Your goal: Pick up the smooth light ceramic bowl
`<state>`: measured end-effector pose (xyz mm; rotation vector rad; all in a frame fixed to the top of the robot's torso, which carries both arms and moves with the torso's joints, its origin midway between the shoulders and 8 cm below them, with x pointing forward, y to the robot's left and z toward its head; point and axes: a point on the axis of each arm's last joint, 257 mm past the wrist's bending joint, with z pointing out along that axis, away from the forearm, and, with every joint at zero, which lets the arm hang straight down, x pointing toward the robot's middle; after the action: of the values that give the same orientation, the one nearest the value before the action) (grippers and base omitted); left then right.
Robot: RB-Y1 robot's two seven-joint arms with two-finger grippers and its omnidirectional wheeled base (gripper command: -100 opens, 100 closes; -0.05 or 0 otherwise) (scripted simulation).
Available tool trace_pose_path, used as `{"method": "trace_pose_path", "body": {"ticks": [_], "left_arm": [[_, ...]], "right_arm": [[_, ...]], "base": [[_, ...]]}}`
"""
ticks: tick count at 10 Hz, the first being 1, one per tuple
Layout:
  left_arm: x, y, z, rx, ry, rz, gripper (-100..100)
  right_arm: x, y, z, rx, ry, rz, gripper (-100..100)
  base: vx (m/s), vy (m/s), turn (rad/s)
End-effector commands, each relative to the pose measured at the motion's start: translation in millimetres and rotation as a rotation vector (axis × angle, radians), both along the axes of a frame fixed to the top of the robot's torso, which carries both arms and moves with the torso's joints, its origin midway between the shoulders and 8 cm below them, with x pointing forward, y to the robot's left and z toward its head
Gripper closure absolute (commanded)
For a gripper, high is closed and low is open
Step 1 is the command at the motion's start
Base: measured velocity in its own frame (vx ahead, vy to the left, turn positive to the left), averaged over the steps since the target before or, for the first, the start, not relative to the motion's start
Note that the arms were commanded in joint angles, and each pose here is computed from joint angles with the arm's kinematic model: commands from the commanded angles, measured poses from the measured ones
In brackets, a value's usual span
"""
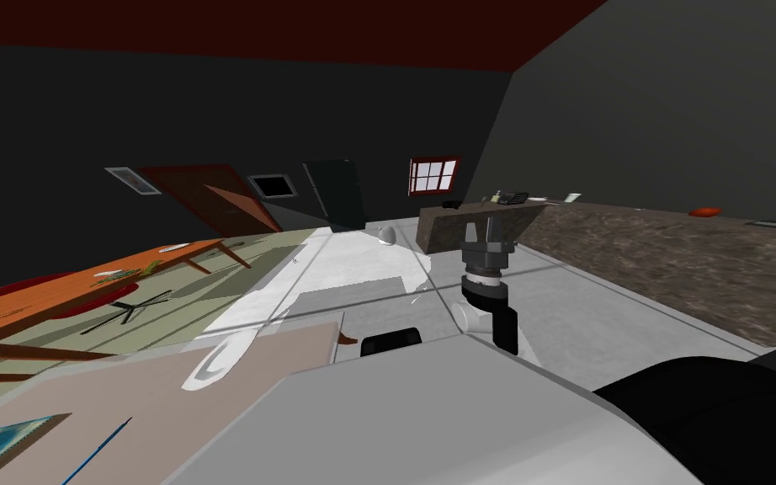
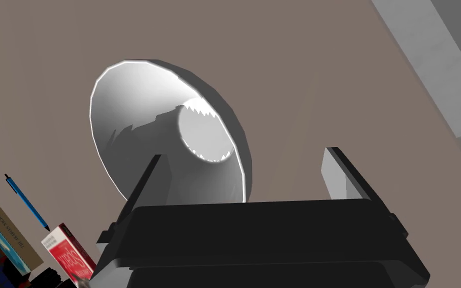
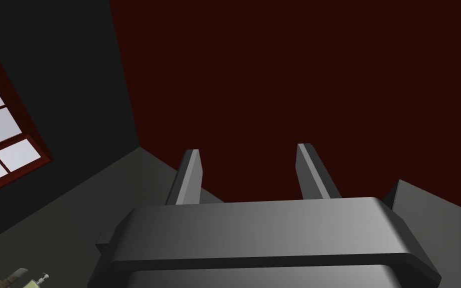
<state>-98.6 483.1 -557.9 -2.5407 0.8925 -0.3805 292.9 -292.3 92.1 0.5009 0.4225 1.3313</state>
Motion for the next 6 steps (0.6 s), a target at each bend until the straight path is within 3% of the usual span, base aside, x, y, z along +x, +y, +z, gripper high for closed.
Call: {"method": "trace_pose_path", "body": {"ticks": [1,2,3,6], "left_arm": [[0,0.0,0,0.000,0.000,0.000,-100],[-2,-0.2,-1,-0.001,0.004,0.002,0],[6,-5.5,-9,-0.001,0.002,-0.001,-100],[19,-14.8,-23,-0.002,0.001,-0.006,-100]], "right_arm": [[0,0,0,0.000,0.000,0.000,0],[0,0,0,0.000,0.000,0.000,0],[0,0,0,0.000,0.000,0.000,0],[0,0,0,0.000,0.000,0.000,0]], "base": [[0.007,0.044,-0.001],[0.002,0.008,-0.003],[-0.011,0.047,0.023],[-0.015,0.055,0.010]]}}
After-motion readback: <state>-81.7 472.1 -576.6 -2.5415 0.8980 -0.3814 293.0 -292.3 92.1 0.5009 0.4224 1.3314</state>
